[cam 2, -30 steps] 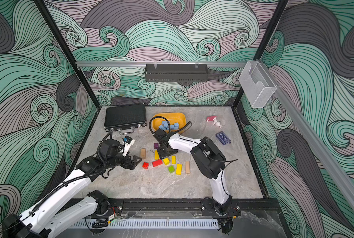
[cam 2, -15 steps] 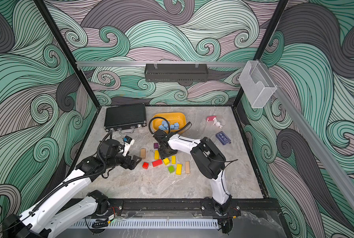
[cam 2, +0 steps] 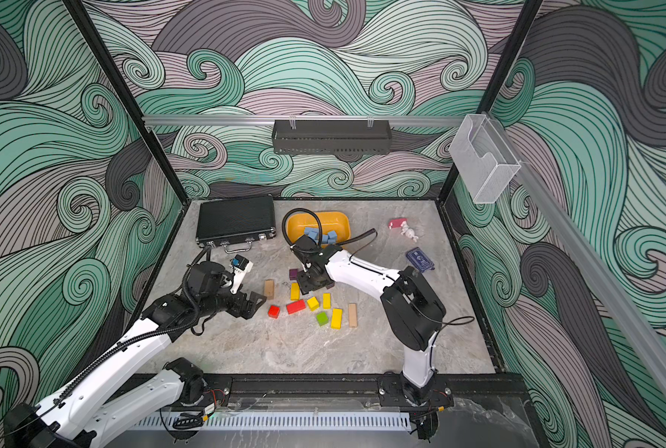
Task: Pick out the blue building blocks
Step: Pick up the building block from the center of the board.
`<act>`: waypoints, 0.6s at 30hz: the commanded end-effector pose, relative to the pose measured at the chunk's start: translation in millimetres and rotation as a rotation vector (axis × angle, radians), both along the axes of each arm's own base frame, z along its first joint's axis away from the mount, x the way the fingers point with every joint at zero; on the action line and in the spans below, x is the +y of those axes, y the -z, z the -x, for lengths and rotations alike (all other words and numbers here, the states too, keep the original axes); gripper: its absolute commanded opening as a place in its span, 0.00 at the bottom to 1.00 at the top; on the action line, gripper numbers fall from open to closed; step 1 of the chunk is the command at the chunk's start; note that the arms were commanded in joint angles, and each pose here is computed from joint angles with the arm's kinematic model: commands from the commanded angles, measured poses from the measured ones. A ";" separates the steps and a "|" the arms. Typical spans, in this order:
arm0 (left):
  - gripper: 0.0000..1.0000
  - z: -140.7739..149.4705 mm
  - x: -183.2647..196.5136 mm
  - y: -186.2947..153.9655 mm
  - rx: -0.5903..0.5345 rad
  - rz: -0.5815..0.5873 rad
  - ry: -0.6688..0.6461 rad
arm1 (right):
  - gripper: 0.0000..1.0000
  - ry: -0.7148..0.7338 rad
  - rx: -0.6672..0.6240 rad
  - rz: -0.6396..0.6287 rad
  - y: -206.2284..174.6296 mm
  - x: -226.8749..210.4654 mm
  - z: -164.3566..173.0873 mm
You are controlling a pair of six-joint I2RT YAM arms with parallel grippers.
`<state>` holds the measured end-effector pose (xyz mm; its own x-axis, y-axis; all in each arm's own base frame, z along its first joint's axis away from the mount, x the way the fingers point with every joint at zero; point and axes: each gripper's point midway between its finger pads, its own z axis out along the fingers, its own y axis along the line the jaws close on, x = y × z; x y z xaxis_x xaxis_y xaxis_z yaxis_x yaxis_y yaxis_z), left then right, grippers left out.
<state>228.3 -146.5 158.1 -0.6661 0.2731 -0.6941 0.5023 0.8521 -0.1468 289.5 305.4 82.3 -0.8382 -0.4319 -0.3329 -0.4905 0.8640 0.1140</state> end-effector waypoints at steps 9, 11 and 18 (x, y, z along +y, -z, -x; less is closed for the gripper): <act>0.95 -16.4 -1.8 -60.1 -0.168 0.040 -0.016 | 0.00 -0.012 -0.096 -0.149 -83.1 9.2 -5.0; 0.95 -19.5 -2.6 -65.2 -0.184 0.037 -0.014 | 0.00 -0.010 -0.119 -0.163 -95.3 7.3 -9.3; 0.95 -32.9 -8.1 -81.9 -0.234 0.037 -0.005 | 0.00 0.037 -0.182 -0.194 -127.5 -3.5 -35.3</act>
<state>250.8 -150.6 216.1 -0.5507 0.2450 -0.7979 0.5117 0.8543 -0.0909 317.7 311.4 197.0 -0.7768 -0.3256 -0.5391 -0.4956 0.8442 0.2043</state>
